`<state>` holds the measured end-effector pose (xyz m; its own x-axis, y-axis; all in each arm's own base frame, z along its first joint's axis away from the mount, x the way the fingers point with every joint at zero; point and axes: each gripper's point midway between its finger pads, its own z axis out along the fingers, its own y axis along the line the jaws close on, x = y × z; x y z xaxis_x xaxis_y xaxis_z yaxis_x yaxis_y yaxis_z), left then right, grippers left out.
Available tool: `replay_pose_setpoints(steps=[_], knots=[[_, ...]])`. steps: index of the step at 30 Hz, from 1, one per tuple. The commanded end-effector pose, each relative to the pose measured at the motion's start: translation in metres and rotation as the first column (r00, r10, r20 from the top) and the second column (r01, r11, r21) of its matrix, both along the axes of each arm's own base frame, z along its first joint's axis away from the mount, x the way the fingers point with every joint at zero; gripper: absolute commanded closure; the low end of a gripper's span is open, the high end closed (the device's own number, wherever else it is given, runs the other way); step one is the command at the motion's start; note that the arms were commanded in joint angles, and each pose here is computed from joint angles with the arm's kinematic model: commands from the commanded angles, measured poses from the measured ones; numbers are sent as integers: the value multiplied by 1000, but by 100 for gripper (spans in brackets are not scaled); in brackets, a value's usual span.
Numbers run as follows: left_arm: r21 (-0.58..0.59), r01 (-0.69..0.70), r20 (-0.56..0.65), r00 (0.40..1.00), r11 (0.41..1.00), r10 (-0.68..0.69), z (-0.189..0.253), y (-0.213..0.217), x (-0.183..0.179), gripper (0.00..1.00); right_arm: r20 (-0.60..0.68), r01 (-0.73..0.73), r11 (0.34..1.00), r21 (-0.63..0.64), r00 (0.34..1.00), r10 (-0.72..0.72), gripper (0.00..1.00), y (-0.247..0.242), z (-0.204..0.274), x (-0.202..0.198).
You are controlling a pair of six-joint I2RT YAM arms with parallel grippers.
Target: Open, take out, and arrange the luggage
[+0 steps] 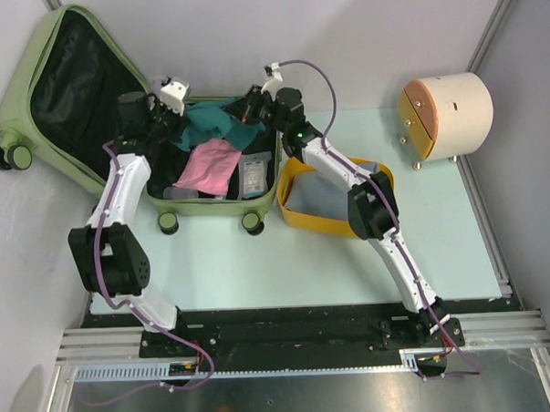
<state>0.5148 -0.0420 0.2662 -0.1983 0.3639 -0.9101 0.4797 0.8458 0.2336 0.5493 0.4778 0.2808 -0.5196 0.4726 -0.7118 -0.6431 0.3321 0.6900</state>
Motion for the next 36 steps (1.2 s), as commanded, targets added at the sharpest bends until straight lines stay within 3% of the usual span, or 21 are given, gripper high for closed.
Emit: replay_pose_setpoints(steps=[1,5,7,8,10,11,13,15,17,19,20,25,26,32,36], knots=[[-13,35,247,969,999,-31,109,-15,-23,100,226,-11,989,147,974,-23,100,-35,136,-30],[-29,69,280,958,997,-58,129,-21,-40,100,231,-14,988,156,973,-23,100,-51,160,-40],[-34,139,298,947,990,-123,141,-46,-55,100,197,-9,990,143,980,-19,100,-61,154,-42],[-34,154,298,945,987,-137,142,-51,-58,100,216,-16,989,149,976,-17,100,-70,172,-55],[-43,211,304,934,976,-189,149,-69,-75,100,162,-7,993,119,987,-12,100,-78,154,-62],[-45,245,303,927,968,-221,149,-82,-83,100,188,-6,991,133,982,-19,100,-94,178,-78],[-44,292,313,912,956,-264,155,-96,-101,100,113,8,996,92,993,-18,100,-104,151,-84],[-56,340,298,903,939,-309,151,-116,-115,100,117,9,997,81,993,-18,100,-124,165,-109],[-75,406,287,884,911,-370,149,-137,-133,100,47,27,999,25,999,-28,100,-138,139,-119],[-100,448,269,872,889,-409,146,-152,-145,100,59,36,999,16,998,-36,100,-156,154,-144],[-111,486,258,857,867,-447,142,-165,-155,100,2,49,998,-38,999,-49,100,-162,128,-148],[-148,593,203,802,792,-562,124,-214,-179,100,-14,120,985,-123,992,-122,100,-207,123,-180],[-152,622,199,780,768,-593,124,-228,-187,100,-66,134,978,-162,987,-146,100,-214,109,-182],[-154,679,129,734,718,-667,93,-277,-193,100,-177,192,951,-242,955,-238,100,-256,65,-190],[-139,662,79,749,737,-658,68,-294,-173,100,-259,208,950,-232,928,-266,100,-276,28,-176]])
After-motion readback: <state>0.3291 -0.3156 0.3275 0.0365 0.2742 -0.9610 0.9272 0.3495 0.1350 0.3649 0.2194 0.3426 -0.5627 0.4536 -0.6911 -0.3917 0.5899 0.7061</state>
